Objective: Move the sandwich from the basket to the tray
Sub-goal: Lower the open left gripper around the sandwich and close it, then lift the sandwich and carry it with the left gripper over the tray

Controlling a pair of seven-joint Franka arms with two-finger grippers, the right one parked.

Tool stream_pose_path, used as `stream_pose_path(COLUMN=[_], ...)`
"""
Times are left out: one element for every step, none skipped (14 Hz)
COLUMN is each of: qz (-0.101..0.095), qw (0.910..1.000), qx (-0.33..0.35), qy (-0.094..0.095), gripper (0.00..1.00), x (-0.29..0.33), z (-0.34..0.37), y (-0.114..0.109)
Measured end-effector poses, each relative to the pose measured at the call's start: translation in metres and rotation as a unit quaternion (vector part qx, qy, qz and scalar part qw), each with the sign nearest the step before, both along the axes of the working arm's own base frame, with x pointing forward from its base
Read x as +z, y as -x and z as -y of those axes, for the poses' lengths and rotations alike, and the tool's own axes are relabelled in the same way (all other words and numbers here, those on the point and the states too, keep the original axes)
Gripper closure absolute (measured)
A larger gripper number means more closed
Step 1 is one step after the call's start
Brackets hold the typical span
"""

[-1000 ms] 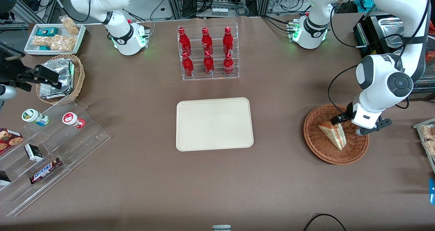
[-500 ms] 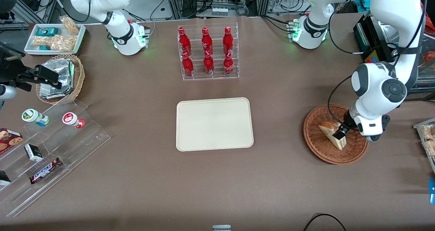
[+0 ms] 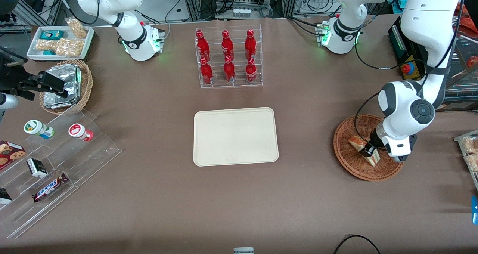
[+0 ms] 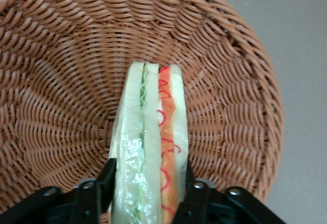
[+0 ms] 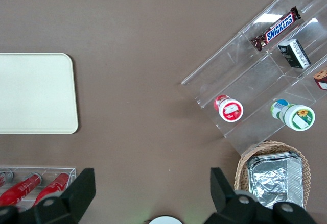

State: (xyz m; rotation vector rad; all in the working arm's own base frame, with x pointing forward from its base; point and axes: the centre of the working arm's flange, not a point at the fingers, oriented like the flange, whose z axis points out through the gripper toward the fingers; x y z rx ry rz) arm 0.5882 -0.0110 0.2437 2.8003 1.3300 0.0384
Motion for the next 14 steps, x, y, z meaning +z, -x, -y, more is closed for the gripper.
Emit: stream_pose_path(qz=[-0.002,-0.012,-0.026,-0.038,-0.048,-0.061,-0.078,-0.093,-0.102,-0.106,-0.106,-0.105,-0.106,-0.108], qw=[1.0000,0.9995,0.9982,0.9956,0.9917,0.9850,0.9736,0.9590,0.9462,0.9370,0.9304,0.9246,0.9209,0.9193], qx=[-0.009,-0.028,-0.053,-0.083,-0.117,-0.159,-0.213,-0.266,-0.306,-0.333,-0.351,-0.366,-0.375,-0.378], qy=[-0.001,-0.005,-0.013,-0.019,-0.023,-0.026,-0.026,-0.025,-0.021,-0.012,-0.001,0.007,0.011,0.013], gripper=[0.59,0.67,0.76,0.81,0.81,0.82,0.85,0.85,0.85,0.85,0.85,0.85,0.85,0.85], x=[0.004,0.009,0.018,0.031,0.047,0.062,0.077,0.090,0.100,0.106,0.106,0.102,0.095,0.087], z=[0.007,0.017,0.026,0.037,0.052,0.070,0.092,0.116,0.141,0.170,0.202,0.234,0.265,0.295], y=[-0.001,0.000,0.000,0.001,0.001,0.001,0.002,0.003,0.003,0.003,0.004,0.006,0.010,0.014])
